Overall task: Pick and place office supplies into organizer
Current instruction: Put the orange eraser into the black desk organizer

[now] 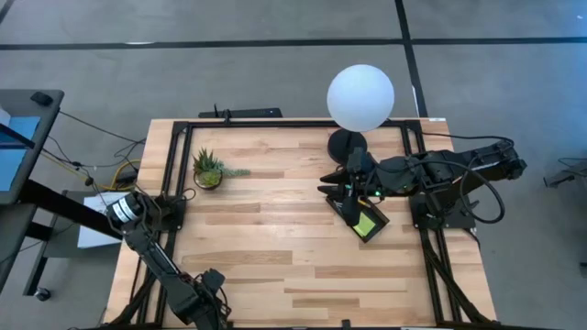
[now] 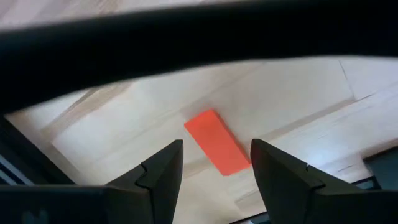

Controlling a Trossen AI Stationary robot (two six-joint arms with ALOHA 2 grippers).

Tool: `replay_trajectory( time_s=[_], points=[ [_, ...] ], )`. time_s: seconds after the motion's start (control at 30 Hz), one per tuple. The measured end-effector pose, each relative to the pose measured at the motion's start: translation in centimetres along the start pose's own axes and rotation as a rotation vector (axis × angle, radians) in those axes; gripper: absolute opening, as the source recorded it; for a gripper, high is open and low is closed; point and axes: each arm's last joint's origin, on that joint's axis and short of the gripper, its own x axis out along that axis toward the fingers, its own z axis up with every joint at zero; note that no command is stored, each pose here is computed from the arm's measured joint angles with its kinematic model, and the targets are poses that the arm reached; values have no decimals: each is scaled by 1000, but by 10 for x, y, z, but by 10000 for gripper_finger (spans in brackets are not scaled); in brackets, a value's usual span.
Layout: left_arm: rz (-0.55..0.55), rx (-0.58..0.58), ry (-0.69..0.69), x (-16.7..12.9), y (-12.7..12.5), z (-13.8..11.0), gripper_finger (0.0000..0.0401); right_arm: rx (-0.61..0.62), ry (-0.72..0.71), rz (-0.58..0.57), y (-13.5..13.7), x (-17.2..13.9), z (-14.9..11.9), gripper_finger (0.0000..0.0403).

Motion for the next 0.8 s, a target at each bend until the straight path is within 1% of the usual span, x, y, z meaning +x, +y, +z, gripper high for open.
replay_trajectory(
  time_s=[0.2, 0.37, 0.6, 0.67, 0.73, 0.8],
  points=[
    [-17, 1, -22, 3, -2, 1, 176, -3, -2, 1, 0, 0, 0, 113],
    [-24, 34, -29, 4, -3, -1, 172, -16, -2, 0, 0, 0, 0, 113],
    [-34, 215, -14, 6, 0, -13, 172, -16, -2, 0, 0, 0, 0, 113],
    [-32, 240, -14, 6, 2, -16, 172, -17, -2, 0, 0, 0, 0, 113],
    [-35, 267, -23, 6, 3, -19, 172, -17, -2, -1, 0, 0, 0, 113],
    [-46, 323, -51, 7, 3, -20, 171, -17, -3, -2, 0, 0, 0, 113]
  ],
)
